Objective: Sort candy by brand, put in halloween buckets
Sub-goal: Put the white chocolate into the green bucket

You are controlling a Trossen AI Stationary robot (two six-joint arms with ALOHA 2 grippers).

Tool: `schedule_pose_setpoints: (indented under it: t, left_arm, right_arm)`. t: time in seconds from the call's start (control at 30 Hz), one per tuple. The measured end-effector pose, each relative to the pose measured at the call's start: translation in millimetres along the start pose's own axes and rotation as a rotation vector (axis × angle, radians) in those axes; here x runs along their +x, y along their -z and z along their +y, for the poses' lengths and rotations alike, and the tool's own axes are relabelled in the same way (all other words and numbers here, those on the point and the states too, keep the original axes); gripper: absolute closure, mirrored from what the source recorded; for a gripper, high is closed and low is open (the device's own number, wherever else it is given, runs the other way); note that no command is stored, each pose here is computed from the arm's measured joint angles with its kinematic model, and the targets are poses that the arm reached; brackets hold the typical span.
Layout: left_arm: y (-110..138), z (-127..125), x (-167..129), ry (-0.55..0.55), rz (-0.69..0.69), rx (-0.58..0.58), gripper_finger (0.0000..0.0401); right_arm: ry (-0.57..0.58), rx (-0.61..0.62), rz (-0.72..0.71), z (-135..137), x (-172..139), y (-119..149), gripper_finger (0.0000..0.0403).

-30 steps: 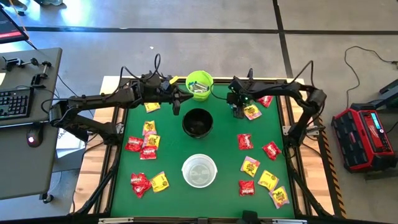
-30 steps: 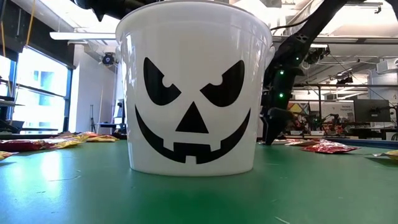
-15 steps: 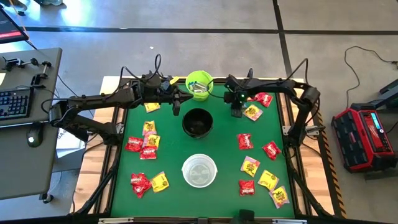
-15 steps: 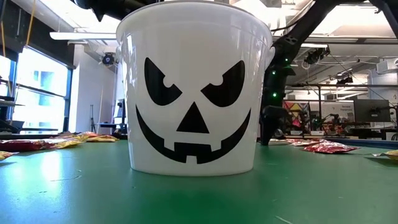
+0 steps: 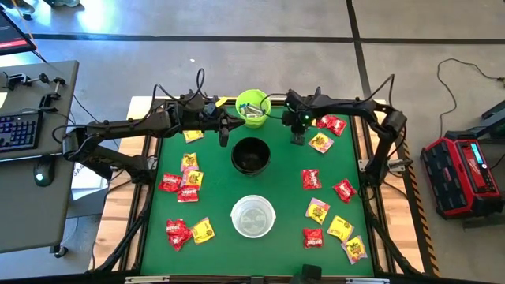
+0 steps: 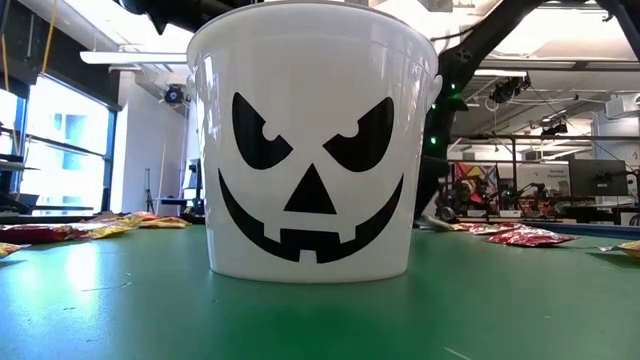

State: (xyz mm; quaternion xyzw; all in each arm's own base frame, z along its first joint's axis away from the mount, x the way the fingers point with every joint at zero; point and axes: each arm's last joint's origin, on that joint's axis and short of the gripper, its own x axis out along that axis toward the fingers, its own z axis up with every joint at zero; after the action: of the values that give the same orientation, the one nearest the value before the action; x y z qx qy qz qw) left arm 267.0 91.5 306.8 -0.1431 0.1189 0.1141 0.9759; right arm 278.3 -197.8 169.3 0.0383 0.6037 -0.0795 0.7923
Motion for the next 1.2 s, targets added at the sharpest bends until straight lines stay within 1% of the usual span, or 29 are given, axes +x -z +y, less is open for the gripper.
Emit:
schedule_pose_setpoints:
  t: [0.17,0.37,0.5,0.6,0.67,0.77,0.83,0.93,1.07,1.2]
  left_arm:
    - [0.0,0.1,0.0,0.000,0.000,0.000,0.0401]
    - [1.3,0.5,0.0,-0.004,0.014,-0.005,0.0401]
    - [2.9,2.0,-1.8,-0.022,0.035,-0.013,0.0401]
    - [1.1,2.7,-8.0,-0.047,0.036,-0.015,0.0401]
    - [-1.3,3.4,-14.6,-0.082,0.027,-0.010,0.0401]
    - [-6.8,1.8,-24.8,-0.097,-0.002,0.011,0.0401]
    - [-10.1,1.8,-31.5,-0.103,-0.018,0.019,0.0401]
    - [-13.7,2.7,-39.2,-0.111,-0.037,0.019,0.0401]
    - [-14.9,4.0,-46.0,-0.125,-0.035,0.018,0.0401]
    - [-14.8,3.6,-51.6,-0.130,-0.024,0.015,0.0401]
  right_arm:
    - [-0.001,0.041,-0.058,-0.8,-26.2,-8.5,0.0403]
    - [0.023,0.116,-0.168,-2.5,-63.8,-20.8,0.0403]
    - [0.031,0.163,-0.254,-2.7,-86.2,-35.1,0.0403]
    - [0.015,0.176,-0.344,2.3,-100.2,-50.2,0.0403]
    - [0.018,0.186,-0.435,6.4,-108.5,-62.7,0.0403]
    - [0.018,0.209,-0.568,10.6,-118.1,-81.0,0.0403]
    - [0.016,0.226,-0.640,10.4,-119.7,-93.3,0.0403]
    - [0.011,0.245,-0.694,7.2,-112.8,-111.3,0.0403]
    - [0.007,0.257,-0.683,-1.0,-93.7,-131.8,0.0403]
    - [0.026,0.290,-0.634,-8.4,-71.9,-145.3,0.0403]
